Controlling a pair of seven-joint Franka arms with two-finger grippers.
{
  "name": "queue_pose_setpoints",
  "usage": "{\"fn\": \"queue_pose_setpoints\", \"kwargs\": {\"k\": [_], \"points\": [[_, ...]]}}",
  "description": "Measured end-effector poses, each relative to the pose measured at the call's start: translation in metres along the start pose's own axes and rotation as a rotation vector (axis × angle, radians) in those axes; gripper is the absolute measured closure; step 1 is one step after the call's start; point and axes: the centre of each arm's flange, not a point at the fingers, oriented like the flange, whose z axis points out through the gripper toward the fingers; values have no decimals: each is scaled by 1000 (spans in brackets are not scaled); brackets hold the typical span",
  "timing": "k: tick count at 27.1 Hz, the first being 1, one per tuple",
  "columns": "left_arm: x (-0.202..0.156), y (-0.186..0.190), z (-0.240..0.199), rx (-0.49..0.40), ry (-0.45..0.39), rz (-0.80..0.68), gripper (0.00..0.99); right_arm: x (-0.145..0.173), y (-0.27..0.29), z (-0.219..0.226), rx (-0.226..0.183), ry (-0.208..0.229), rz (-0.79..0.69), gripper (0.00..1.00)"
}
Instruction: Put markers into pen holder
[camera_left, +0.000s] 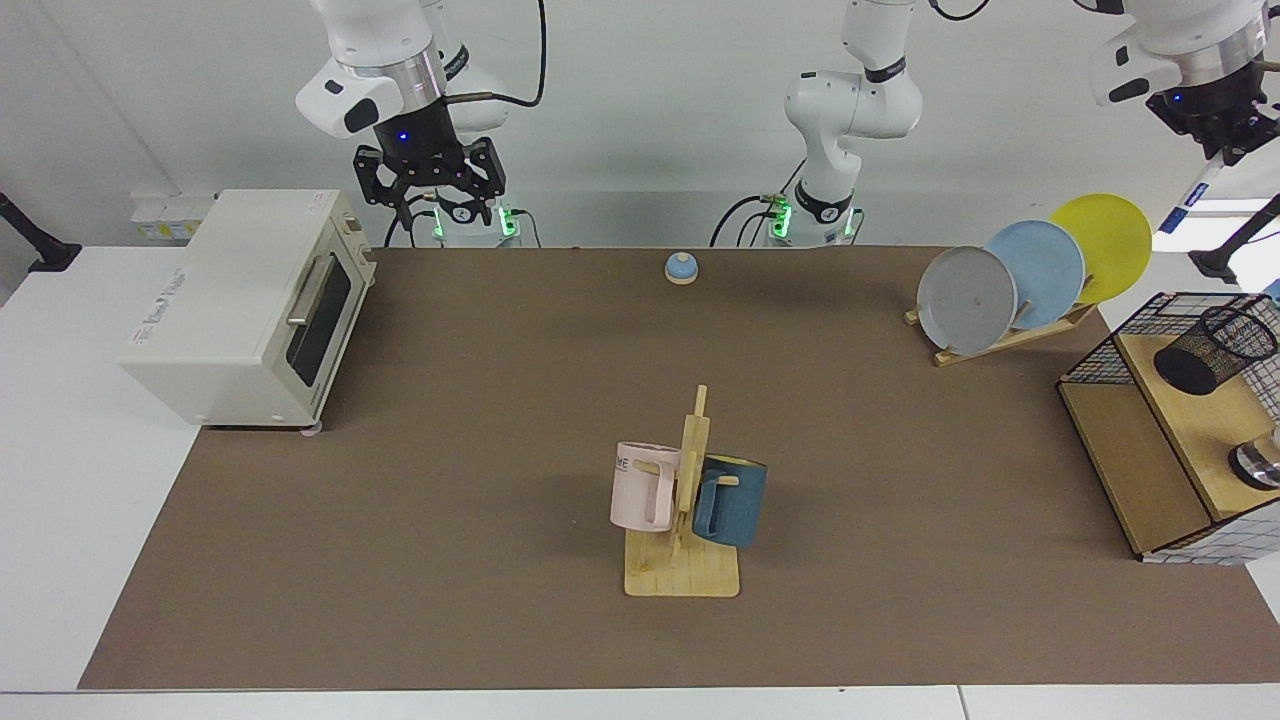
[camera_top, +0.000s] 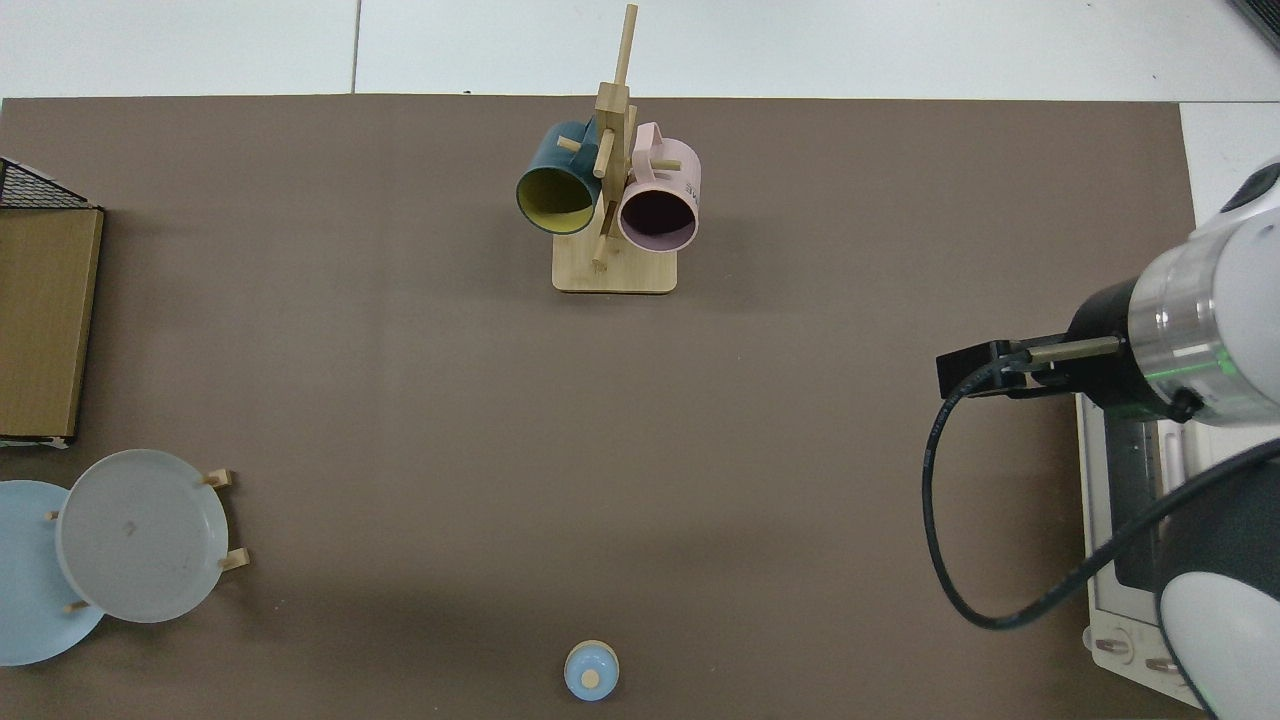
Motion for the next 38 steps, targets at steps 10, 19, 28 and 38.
{"fn": "queue_pose_setpoints", "kwargs": {"k": [10,19,28,38], "points": [[-33,-19,20,62,-74,63,837,0,8,3,-70,4,12,4],[-42,-27,17,115,-173,134,837,-1,20,5,-79,-14,34,4],[-38,-44,39,137,-243,182,837,-2,20,4,-79,-12,36,4],[0,-67,95,105,-273,257,837,-2,21,4,-79,-12,39,4]]}}
